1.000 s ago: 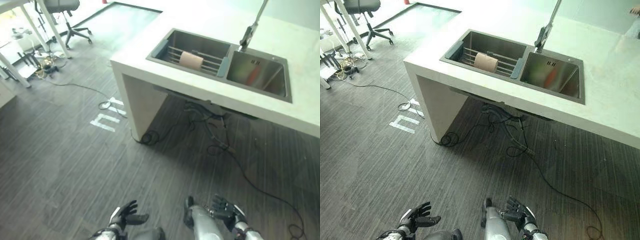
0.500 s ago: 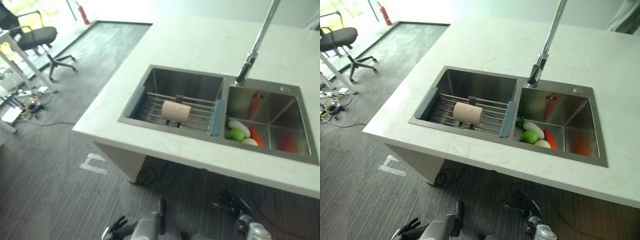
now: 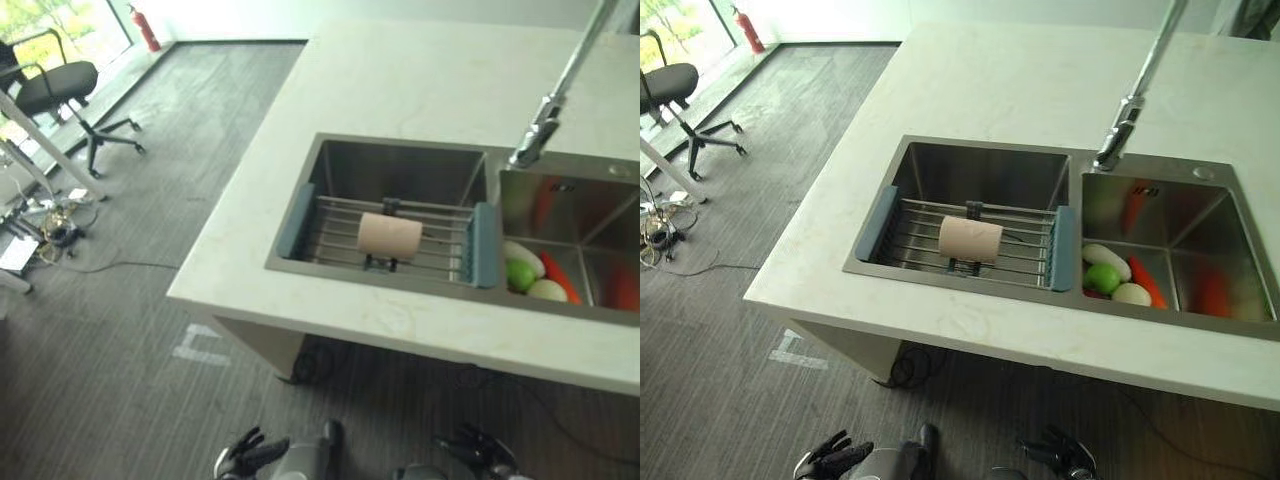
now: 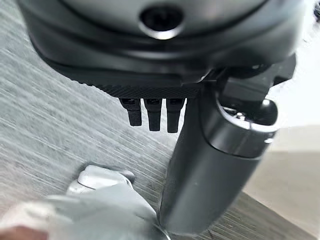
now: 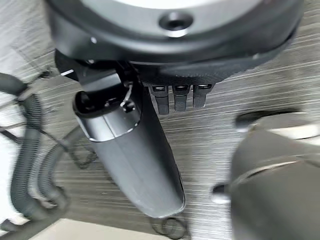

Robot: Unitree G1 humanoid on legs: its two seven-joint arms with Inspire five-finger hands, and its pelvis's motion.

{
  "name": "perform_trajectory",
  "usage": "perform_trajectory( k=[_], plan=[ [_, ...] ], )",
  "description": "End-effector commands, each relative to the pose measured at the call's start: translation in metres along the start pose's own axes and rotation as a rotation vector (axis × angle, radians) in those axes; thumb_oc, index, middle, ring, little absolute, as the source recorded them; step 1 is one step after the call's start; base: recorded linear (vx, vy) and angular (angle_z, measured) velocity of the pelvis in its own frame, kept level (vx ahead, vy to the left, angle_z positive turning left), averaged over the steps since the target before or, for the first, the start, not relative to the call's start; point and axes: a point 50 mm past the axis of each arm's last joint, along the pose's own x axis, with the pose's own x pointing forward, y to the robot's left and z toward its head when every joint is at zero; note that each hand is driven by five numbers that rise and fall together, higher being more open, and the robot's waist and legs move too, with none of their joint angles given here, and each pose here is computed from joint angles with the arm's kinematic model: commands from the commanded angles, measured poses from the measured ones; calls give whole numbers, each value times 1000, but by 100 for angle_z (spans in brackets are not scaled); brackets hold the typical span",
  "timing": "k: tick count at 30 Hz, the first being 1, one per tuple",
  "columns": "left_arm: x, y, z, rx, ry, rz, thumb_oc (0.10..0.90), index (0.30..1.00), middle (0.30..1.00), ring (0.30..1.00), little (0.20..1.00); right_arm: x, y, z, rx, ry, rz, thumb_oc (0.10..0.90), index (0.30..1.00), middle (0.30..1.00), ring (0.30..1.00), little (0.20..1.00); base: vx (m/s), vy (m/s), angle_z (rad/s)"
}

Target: Place the dishes in the dishwasher.

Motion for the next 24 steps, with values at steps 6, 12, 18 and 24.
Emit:
perform_trajectory(
  k=[6, 12, 18, 24],
  plan=[
    [-8, 48, 15, -104, -114, 242, 800, 900, 900, 900, 900, -1, -16, 34, -12, -127, 6, 800, 900, 900, 900, 900, 47, 113, -37],
    [-50, 152, 75, -346, -487, 596, 800, 900, 900, 900, 900, -8, -36, 25, 34, -112, -30, 800, 900, 900, 900, 900, 48, -24, -51],
    [-156, 231, 200, 141, -917, 1171, 800, 900, 900, 900, 900, -13, -48, 18, 67, -92, -70, 800, 900, 900, 900, 900, 54, 13, 1],
    [-301, 194, 353, 350, -1589, 862, 800, 900, 900, 900, 900, -9, -34, 13, 76, -62, -55, 800, 900, 900, 900, 900, 72, -62, 0]
  ],
)
